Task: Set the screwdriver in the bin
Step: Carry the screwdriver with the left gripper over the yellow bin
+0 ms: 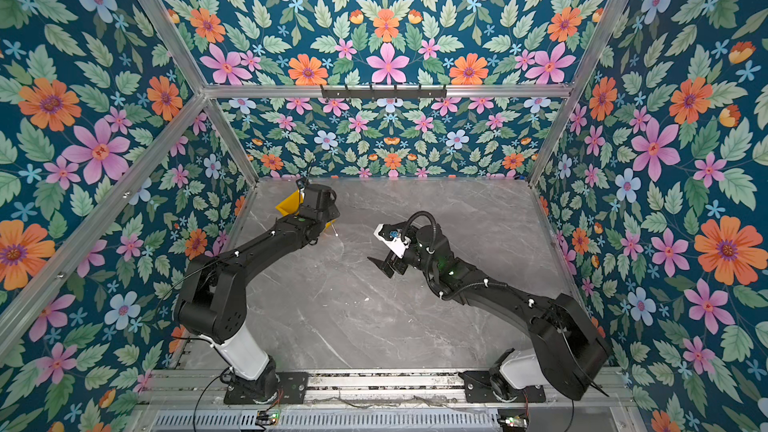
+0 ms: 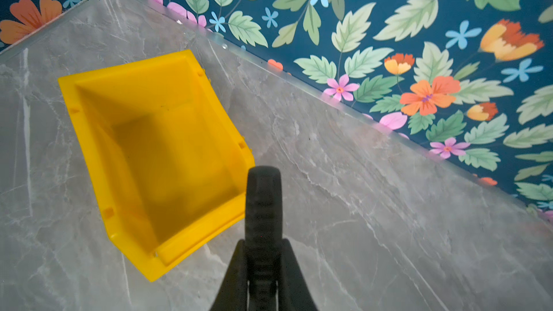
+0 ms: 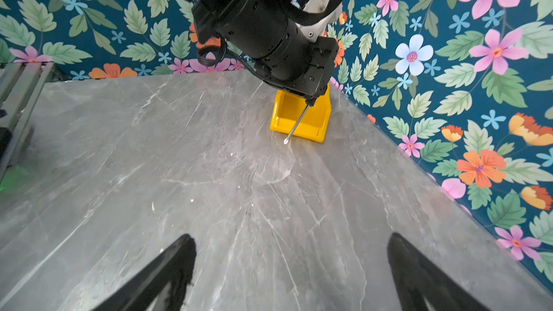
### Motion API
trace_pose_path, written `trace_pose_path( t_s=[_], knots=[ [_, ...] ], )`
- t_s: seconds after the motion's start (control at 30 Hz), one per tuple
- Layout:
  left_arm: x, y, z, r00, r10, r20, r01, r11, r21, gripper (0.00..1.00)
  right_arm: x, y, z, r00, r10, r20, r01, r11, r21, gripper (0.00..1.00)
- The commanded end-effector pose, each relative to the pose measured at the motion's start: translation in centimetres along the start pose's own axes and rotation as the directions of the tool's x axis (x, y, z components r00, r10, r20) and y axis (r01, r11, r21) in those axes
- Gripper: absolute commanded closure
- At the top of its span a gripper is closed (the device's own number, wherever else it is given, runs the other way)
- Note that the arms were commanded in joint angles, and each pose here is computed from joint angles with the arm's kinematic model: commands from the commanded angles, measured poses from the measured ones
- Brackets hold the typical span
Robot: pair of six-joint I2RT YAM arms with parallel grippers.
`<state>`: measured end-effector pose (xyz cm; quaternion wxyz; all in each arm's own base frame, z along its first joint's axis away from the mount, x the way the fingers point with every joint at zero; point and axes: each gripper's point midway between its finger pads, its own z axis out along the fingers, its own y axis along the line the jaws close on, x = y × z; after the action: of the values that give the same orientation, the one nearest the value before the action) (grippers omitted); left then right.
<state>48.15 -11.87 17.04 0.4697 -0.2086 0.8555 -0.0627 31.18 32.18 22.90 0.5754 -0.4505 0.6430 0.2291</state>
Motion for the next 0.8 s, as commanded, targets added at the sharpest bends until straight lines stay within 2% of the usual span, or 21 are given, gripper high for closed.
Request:
trace_pose_path(
  t_s=[0.0, 0.23, 0.43, 0.77],
  knots=[
    [-1.7, 0.3, 0.9, 0.998, -0.049, 0.033, 0.048, 0.999, 0.016, 0.95, -2.2, -1.4, 0.8, 0.997, 0.009, 0.081, -0.013, 0.999, 0.048, 0.01],
    [-3.9, 3.8, 3.6, 0.987, -0.155, 0.048, 0.156, 0.987, -0.021, 0.95, -3.4, -1.8, 3.1, 0.991, 0.031, 0.127, -0.034, 0.999, 0.021, 0.01],
    [-5.7, 5.3, 5.4, 0.98, -0.183, 0.082, 0.188, 0.98, -0.06, 0.96, -3.1, -1.5, 3.6, 0.992, 0.044, 0.119, -0.043, 0.999, -0.004, 0.01],
    [-5.4, 7.7, 7.8, 0.961, -0.246, 0.125, 0.263, 0.954, -0.142, 0.96, -1.7, -0.3, 2.7, 0.992, 0.092, 0.088, -0.089, 0.995, -0.039, 0.01]
  ],
)
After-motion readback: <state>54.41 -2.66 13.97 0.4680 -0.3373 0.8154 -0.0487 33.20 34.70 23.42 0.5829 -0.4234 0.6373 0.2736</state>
